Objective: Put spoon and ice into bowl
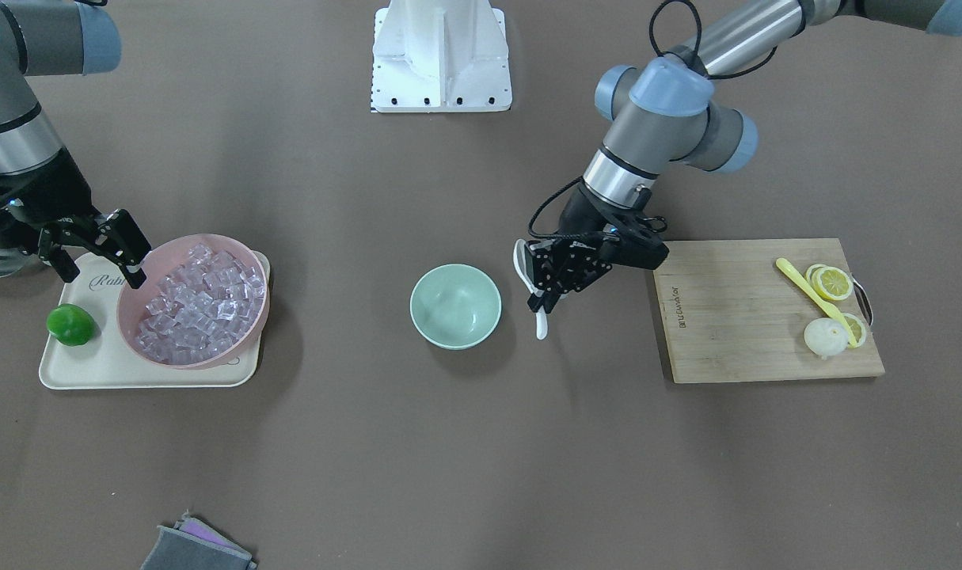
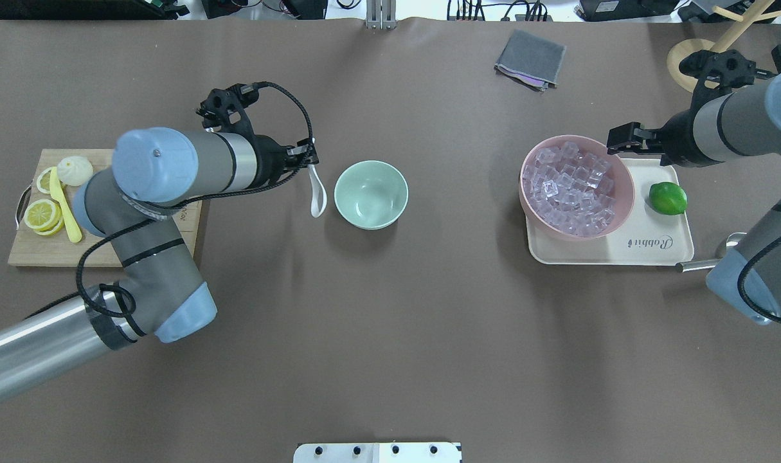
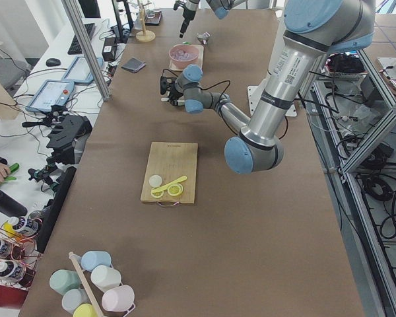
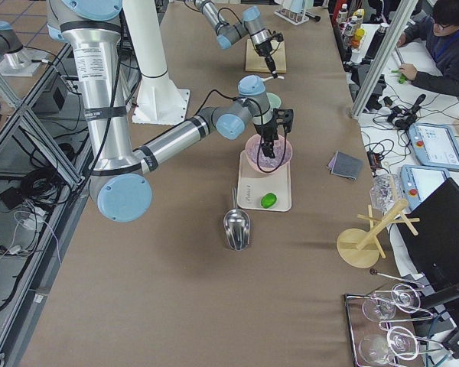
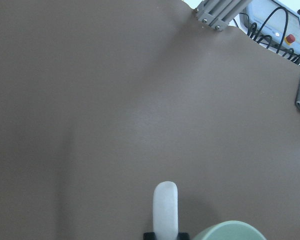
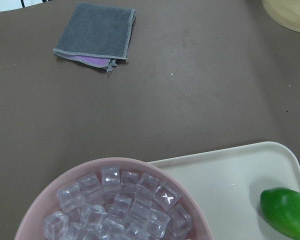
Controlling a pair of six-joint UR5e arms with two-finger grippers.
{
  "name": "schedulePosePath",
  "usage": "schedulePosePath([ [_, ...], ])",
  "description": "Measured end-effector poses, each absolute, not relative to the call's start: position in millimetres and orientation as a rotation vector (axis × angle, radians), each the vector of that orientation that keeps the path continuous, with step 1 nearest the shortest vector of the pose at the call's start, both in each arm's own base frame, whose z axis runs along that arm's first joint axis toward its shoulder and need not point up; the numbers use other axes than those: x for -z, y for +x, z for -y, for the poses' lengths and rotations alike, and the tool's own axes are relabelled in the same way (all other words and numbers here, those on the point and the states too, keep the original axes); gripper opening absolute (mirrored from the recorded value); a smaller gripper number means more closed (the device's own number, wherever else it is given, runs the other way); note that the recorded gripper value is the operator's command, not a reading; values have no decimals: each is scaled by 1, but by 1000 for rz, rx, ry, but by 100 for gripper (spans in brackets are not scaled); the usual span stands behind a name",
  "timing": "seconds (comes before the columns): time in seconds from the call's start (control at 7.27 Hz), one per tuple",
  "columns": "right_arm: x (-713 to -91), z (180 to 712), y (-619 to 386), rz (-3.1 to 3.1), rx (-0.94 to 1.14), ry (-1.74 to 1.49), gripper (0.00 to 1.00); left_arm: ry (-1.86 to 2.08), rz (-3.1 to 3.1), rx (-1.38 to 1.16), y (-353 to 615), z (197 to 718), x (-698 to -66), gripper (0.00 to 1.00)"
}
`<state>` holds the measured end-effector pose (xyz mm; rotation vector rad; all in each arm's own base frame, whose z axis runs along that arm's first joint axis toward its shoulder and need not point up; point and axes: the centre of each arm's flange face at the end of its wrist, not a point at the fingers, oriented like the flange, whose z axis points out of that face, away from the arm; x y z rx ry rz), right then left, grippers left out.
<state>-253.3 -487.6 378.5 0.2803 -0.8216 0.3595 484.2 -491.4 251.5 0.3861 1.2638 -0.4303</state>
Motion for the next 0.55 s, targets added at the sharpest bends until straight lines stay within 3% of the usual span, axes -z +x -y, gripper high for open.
schedulePosePath([
  [0.41,-366,484,-281,811,-432,281,92,438,-1276,564,534,484,-221,0],
  [0.55,-365,483,-284,810,-433,280,94,461,-1270,603,545,487,-216,5],
])
